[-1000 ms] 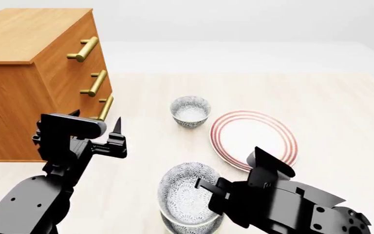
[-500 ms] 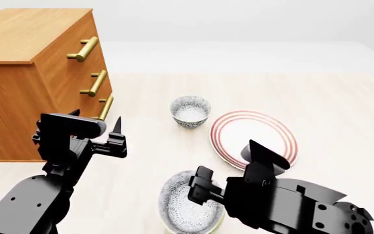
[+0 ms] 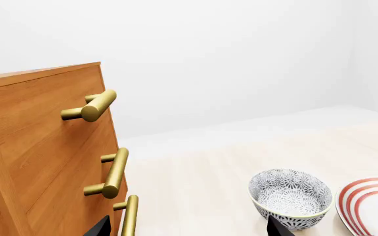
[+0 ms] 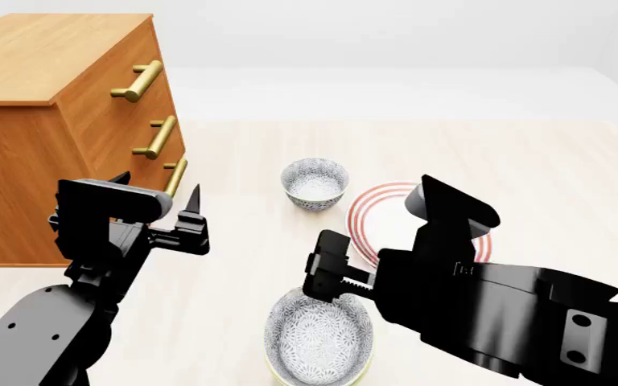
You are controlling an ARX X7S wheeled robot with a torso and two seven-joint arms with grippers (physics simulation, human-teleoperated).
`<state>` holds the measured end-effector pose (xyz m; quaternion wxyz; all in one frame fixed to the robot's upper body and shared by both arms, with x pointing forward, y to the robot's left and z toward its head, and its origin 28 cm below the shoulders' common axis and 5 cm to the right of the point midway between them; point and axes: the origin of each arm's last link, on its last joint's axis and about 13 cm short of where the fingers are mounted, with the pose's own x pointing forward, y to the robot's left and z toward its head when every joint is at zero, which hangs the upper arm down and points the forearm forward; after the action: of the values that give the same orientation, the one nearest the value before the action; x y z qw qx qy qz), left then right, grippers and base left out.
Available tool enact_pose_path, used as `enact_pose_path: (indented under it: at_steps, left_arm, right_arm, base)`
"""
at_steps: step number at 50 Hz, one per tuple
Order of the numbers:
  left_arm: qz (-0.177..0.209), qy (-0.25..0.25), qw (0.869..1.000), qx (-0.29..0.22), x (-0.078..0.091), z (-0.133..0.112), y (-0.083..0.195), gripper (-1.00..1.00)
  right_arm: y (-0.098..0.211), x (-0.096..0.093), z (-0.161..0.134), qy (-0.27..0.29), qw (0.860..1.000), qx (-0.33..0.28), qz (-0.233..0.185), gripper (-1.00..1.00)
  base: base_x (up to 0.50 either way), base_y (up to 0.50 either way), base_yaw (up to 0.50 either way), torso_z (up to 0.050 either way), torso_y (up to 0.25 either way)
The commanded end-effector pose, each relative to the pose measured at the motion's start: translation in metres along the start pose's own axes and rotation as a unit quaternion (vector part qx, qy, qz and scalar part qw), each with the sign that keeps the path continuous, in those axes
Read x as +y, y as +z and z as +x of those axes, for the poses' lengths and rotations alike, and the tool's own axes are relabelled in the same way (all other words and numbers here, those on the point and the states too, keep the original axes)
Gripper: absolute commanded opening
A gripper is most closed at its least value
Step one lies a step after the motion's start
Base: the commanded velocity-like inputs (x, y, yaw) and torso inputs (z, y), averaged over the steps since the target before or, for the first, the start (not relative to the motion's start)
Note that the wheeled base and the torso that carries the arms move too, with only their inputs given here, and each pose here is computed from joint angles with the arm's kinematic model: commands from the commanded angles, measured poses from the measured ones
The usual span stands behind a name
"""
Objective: Stack the bowl in the middle on the bowl at the back.
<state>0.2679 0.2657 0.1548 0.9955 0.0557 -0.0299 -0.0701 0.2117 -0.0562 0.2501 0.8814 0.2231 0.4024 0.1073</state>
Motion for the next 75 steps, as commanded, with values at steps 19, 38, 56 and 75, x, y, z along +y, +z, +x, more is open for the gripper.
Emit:
enact_pose_path:
  at_steps: [19,38,56,75]
  left_arm:
    - [0.006,-0.021,0.998,-0.053,0.001,-0.03,0.041,1.0]
    - [-0.001,0.007,0.998,-0.067,0.009,-0.082,0.078,1.0]
    - [-0.001,0.036,0.998,-0.053,0.012,-0.09,0.077,1.0]
    - [0.003,0.068,0.997,-0.038,0.019,-0.103,0.083,1.0]
  right_arm:
    - [0.028,-0.005,-0.058,-0.06,0.969,-0.223,-0.086,1.0]
    - [-0.012,-0.059,-0.072,-0.11,0.918,-0.355,-0.139,1.0]
    - [-0.021,-0.072,-0.075,-0.111,0.893,-0.41,-0.147,1.0]
    - [-0.025,-0.072,-0.087,-0.121,0.886,-0.418,-0.16,1.0]
  base:
    - [0.0,0.0,0.0,0.0,0.0]
    - [0.0,0.0,0.0,0.0,0.0]
    - [0.0,0.0,0.0,0.0,0.0]
    - [0.0,0.0,0.0,0.0,0.0]
